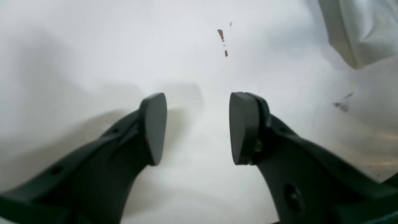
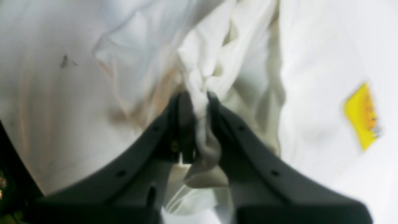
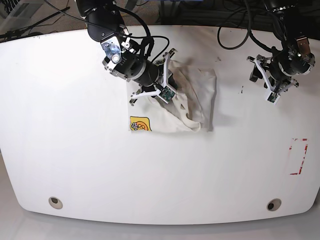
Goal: Fold the T-shirt properly
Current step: 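Press the folded bundle with the right gripper and release it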
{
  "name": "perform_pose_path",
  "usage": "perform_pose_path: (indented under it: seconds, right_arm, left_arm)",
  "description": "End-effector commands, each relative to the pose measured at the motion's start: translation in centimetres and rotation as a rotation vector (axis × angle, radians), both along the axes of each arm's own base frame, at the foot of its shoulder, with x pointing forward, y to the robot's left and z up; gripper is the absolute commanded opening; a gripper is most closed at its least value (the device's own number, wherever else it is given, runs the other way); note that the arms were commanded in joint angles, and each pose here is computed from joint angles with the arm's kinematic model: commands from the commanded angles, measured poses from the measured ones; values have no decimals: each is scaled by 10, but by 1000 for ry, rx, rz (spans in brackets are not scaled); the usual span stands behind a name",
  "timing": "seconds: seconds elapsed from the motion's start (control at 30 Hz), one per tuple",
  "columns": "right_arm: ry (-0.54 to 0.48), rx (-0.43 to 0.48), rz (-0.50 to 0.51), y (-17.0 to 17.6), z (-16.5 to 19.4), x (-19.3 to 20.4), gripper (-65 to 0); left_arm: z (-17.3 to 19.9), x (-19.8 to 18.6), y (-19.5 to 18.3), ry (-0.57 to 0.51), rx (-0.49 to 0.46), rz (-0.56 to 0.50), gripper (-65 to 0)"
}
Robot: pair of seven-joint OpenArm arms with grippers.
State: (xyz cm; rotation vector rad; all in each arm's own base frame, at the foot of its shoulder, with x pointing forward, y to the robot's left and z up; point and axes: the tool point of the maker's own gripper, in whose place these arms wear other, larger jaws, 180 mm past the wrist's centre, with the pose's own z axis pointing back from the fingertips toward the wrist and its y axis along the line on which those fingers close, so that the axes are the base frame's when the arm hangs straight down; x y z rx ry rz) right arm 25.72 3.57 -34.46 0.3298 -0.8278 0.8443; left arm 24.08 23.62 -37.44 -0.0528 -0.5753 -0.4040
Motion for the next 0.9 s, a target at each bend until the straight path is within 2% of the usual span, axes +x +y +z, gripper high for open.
perform_pose_path:
  seconds: [0.0, 0.27, 0.43, 0.5, 0.6, 0.67, 0.7, 0.77, 0.87]
  right_arm:
    - [-52, 90, 12, 20, 26, 3, -634]
    - [-42, 166, 91, 74, 38, 0, -634]
    - [14, 182, 109, 103, 27, 11, -628]
    - [46, 171, 113, 111, 17, 17, -577]
    - [99, 142, 122, 118, -2, 23, -420]
    - [98, 140, 124, 120, -1, 27, -301]
    - [96, 143, 124, 121, 0, 27, -263]
    - [61, 163, 123, 121, 14, 31, -209]
    - [-2, 201, 126, 121, 40, 33, -205]
  left_arm:
    - [10, 8, 2, -42, 5, -8, -357]
    - [6, 1, 1, -24, 6, -11, -357]
    - [4, -2, 1, -16, 7, -12, -357]
    - [4, -3, 0, -14, 6, -12, -357]
    - [4, -3, 0, -15, 4, -13, -357]
    - [4, -3, 0, -15, 3, -13, -357]
    - [4, -2, 0, -17, 3, -13, -357]
    - [4, -2, 0, -17, 3, -13, -357]
    - [11, 2, 0, -39, 16, -20, -357]
